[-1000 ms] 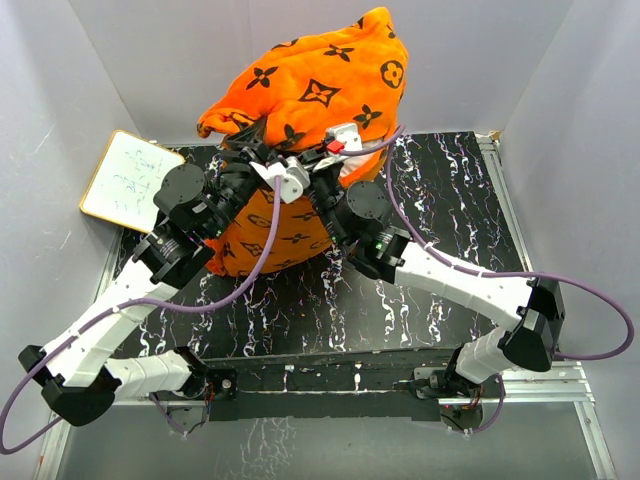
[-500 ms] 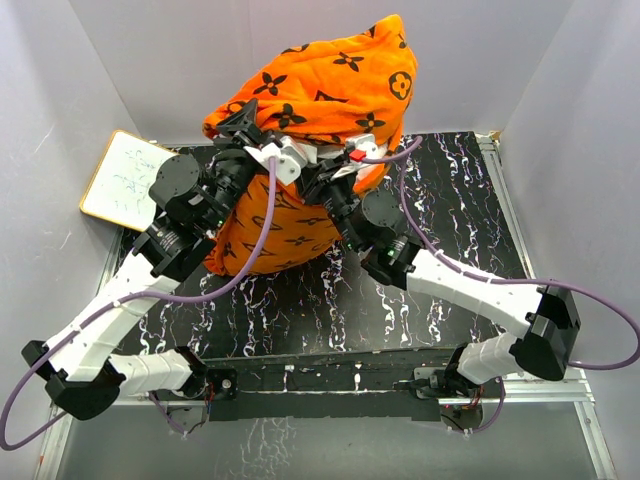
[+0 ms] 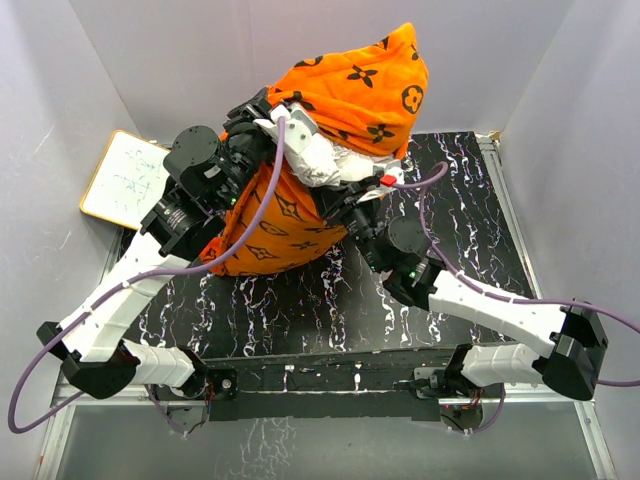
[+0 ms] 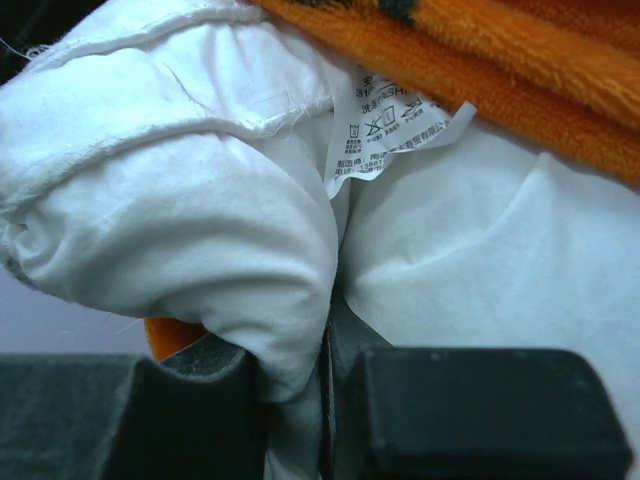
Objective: Remove the pillowcase from the pillow
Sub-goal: Remove the pillow from the pillowcase.
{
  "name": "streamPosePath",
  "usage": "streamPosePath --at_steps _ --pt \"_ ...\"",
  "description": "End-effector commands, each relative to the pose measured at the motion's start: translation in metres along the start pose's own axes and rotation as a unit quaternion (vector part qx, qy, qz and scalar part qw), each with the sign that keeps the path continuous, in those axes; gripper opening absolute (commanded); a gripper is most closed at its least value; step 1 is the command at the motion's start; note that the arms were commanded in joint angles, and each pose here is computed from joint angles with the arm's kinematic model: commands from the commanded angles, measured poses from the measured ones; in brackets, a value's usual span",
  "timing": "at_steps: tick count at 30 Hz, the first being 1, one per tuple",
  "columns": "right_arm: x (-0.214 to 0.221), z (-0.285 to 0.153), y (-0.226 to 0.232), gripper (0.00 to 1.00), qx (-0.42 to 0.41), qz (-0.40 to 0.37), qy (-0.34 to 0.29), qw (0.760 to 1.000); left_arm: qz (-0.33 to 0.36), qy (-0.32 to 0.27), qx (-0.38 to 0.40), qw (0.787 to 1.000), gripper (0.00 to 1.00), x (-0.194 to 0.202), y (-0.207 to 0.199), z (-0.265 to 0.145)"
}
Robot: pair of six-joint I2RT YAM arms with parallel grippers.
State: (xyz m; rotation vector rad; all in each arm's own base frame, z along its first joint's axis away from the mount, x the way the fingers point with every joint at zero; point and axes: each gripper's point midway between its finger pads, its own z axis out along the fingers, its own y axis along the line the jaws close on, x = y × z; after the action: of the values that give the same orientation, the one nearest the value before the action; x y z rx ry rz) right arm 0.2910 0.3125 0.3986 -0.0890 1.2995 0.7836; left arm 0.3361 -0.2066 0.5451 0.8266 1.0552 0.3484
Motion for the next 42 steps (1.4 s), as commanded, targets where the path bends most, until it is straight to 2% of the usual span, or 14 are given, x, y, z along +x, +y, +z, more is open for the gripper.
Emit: streamPosePath --at_steps 1,6,12,17,21,23,25,27,30,32,34,36,40,42 --pt "0.109 -0.050 -0.041 0.08 0.023 -0.088 0.172 0.981 -0.139 -0.075 -0.219 0.963 0.04 -0.051 0.157 -0.079" --pt "0.080 -0.066 0.020 0.08 -0.097 -0.073 0.142 0.982 -0.147 -0.009 -0.144 0.978 0.01 -0.010 0.091 -0.061" --pt "0.058 -0.105 0.122 0.08 -0.241 -0.069 0.140 0.958 -0.156 -0.025 -0.152 0.976 0.00 -0.007 0.074 -0.036" --pt "0.071 -0.145 0.175 0.08 -0.319 -0.070 0.166 0.931 -0.158 -0.042 -0.181 0.970 0.00 -0.013 0.078 -0.018" --pt "0.107 -0.182 0.196 0.08 -0.344 -0.094 0.215 0.909 -0.180 -0.096 -0.156 0.966 0.02 -0.040 0.084 -0.020" --pt "0.124 -0.193 0.193 0.08 -0.346 -0.090 0.235 0.904 -0.174 -0.076 -0.153 0.970 0.05 -0.036 0.082 -0.013" --pt "0.132 -0.198 0.187 0.08 -0.344 -0.092 0.242 0.903 -0.167 -0.046 -0.130 0.976 0.12 -0.025 0.066 -0.005" --pt "0.130 -0.196 0.185 0.08 -0.340 -0.098 0.241 0.904 -0.151 -0.020 -0.086 0.985 0.26 -0.010 0.038 -0.001" --pt "0.111 -0.188 0.193 0.08 -0.347 -0.106 0.223 0.905 -0.146 0.035 -0.049 0.987 0.55 0.021 0.004 0.000" --pt "0.098 -0.181 0.198 0.08 -0.346 -0.116 0.214 0.906 -0.155 0.086 -0.018 0.984 0.68 0.046 -0.019 0.002" --pt "0.080 -0.168 0.198 0.08 -0.338 -0.116 0.196 0.913 -0.174 0.115 0.015 0.978 0.75 0.062 -0.035 0.001" --pt "0.057 -0.149 0.192 0.08 -0.323 -0.103 0.179 0.924 -0.195 0.120 0.044 0.972 0.81 0.064 -0.042 -0.004" --pt "0.024 -0.095 0.154 0.08 -0.253 -0.085 0.155 0.951 -0.201 0.104 0.088 0.970 0.96 0.043 -0.036 -0.012" --pt "0.019 -0.077 0.143 0.08 -0.237 -0.093 0.150 0.955 -0.202 0.083 0.096 0.971 0.97 0.024 -0.019 -0.020"
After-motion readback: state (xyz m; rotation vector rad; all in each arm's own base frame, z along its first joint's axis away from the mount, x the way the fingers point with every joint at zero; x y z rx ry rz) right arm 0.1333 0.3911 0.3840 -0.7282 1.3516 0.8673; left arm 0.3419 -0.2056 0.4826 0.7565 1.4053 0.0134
